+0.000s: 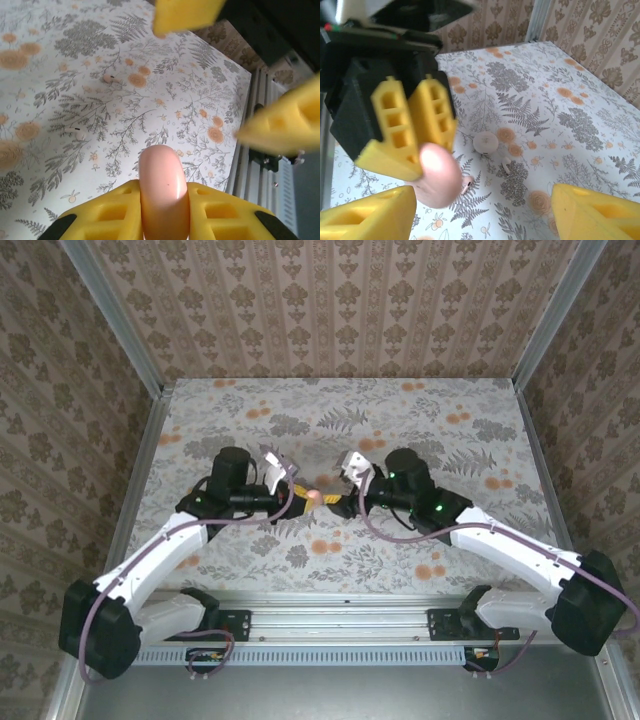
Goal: Insert wireless bluetooth earbuds into charging case
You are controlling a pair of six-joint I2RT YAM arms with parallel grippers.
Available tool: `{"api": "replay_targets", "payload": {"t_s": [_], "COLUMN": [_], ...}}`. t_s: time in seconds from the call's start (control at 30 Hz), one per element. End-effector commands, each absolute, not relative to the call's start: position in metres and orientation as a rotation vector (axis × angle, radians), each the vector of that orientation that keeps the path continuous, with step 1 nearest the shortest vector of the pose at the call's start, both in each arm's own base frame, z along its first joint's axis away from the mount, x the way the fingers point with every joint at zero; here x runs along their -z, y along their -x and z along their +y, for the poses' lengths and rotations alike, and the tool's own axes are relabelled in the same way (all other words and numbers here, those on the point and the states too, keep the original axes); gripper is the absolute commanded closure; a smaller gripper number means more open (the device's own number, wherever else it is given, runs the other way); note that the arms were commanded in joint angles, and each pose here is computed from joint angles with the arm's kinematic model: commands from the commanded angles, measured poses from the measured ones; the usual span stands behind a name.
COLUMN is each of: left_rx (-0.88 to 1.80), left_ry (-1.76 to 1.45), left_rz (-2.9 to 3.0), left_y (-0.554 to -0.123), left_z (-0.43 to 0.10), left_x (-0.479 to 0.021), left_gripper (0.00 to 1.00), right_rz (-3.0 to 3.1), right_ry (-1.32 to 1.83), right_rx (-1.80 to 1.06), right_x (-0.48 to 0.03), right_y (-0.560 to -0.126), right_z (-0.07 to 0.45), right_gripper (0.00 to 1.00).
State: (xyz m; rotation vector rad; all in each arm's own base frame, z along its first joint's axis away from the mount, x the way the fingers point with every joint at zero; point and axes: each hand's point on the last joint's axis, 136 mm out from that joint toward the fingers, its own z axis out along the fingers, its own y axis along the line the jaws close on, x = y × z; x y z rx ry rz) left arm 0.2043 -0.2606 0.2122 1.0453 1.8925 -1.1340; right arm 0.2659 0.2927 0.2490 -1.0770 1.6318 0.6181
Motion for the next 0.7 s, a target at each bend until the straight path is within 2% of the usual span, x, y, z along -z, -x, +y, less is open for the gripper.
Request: {"api": "replay_targets", "payload": {"t_s": [0.0,0.2,0.4,0.53,0.67], "left_rx": [1.064,1.076,1.094,1.095,1.092], "left_ry": [-1.144,-1.225,-1.277,-1.296,-1.317], "left_rz": [1.609,1.546,1.5,1.479,1.461], "left_y": [-0.203,-0.19,-0.181,-0.176,-0.17], "left_z": [-0.264,-0.27,-0.275,-0.276,-0.276], "left_x": [-0.239,-0.231,-0.232,-0.235,-0.236], "left_gripper": [0.77,0.76,0.76,0.76,0.76], "right_rz": [1.537,1.511,1.416,1.396,1.414], "right_ry": [1.175,1.312,1.54,1.572,1.568], "right_rx": [-0.849,-0.936,-0.982,-0.976,-0.951], "right_x": [-0.257,-0.255,-0.247,-0.245,-0.243], "right_y": [-0.235,-0.222,-0.201,-0.205,-0.217], "right_z": [0.295,0.293,0.298,0.301,0.305], "right_gripper": [0.3,0.4,0.57,0.58,0.56]}}
